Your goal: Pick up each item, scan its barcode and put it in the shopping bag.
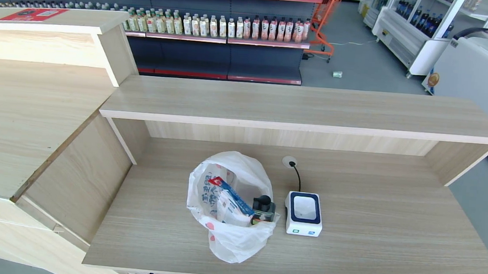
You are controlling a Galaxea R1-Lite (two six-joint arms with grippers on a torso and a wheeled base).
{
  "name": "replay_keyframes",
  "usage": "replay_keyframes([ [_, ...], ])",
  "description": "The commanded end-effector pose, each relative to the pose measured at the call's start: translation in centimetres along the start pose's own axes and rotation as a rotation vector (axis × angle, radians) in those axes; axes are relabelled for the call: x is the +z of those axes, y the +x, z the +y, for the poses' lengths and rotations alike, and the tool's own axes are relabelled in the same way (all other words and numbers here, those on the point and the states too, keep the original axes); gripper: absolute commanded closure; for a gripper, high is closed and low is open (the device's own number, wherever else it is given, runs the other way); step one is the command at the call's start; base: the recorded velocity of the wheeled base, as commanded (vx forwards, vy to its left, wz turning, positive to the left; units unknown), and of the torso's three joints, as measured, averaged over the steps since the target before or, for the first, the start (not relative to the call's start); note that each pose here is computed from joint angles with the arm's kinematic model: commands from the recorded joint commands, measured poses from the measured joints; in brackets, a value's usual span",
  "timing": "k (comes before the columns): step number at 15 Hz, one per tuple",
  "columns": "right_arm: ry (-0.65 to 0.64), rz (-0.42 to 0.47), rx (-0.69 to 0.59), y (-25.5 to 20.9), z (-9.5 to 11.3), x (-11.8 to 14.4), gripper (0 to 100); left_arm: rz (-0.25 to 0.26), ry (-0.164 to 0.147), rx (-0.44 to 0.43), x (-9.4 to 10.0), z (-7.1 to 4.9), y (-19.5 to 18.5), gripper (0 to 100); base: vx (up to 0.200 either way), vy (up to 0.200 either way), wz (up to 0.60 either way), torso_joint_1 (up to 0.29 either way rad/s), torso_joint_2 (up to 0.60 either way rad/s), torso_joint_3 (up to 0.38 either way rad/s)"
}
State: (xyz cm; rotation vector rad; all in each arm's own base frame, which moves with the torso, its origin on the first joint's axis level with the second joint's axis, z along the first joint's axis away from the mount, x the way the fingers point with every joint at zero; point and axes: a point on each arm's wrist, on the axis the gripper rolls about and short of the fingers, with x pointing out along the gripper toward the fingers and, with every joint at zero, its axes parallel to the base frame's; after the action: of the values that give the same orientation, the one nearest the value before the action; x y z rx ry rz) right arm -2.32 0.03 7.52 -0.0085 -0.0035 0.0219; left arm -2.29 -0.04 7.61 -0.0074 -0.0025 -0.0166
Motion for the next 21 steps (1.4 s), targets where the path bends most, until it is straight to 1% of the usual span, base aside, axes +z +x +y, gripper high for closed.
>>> replay_keyframes([
  [1,0.001,0.006,0.001,0.04,0.0,-0.01,100,-0.001,0.0,0.0,0.0,0.0,0.0,0,0.0,0.0,0.0,0.0,0.0,0.0],
  [9,0.001,0.006,0.001,0.04,0.0,-0.01,100,-0.001,0.0,0.0,0.0,0.0,0.0,0,0.0,0.0,0.0,0.0,0.0,0.0],
  [10,0.001,0.006,0.001,0.04,0.0,-0.01,100,-0.001,-0.005,0.0,0.0,0.0,0.0,0,0.0,0.0,0.0,0.0,0.0,0.0],
  [11,0.001,0.006,0.001,0.04,0.0,-0.01,100,-0.002,-0.019,0.001,0.01,0.0,0.0,0,0.0,0.0,0.0,0.0,0.0,0.0],
  [12,0.001,0.006,0.001,0.04,0.0,-0.01,100,-0.002,-0.011,0.001,0.01,0.0,0.0,0,0.0,0.0,0.0,0.0,0.0,0.0],
  [15,0.001,0.006,0.001,0.04,0.0,-0.01,100,-0.001,-0.006,0.0,0.0,0.0,0.0,0,0.0,0.0,0.0,0.0,0.0,0.0],
  [21,0.001,0.006,0.001,0.04,0.0,-0.01,100,-0.001,0.004,0.0,0.0,0.0,0.0,0,0.0,-0.2,0.0,0.002,0.0,0.002],
])
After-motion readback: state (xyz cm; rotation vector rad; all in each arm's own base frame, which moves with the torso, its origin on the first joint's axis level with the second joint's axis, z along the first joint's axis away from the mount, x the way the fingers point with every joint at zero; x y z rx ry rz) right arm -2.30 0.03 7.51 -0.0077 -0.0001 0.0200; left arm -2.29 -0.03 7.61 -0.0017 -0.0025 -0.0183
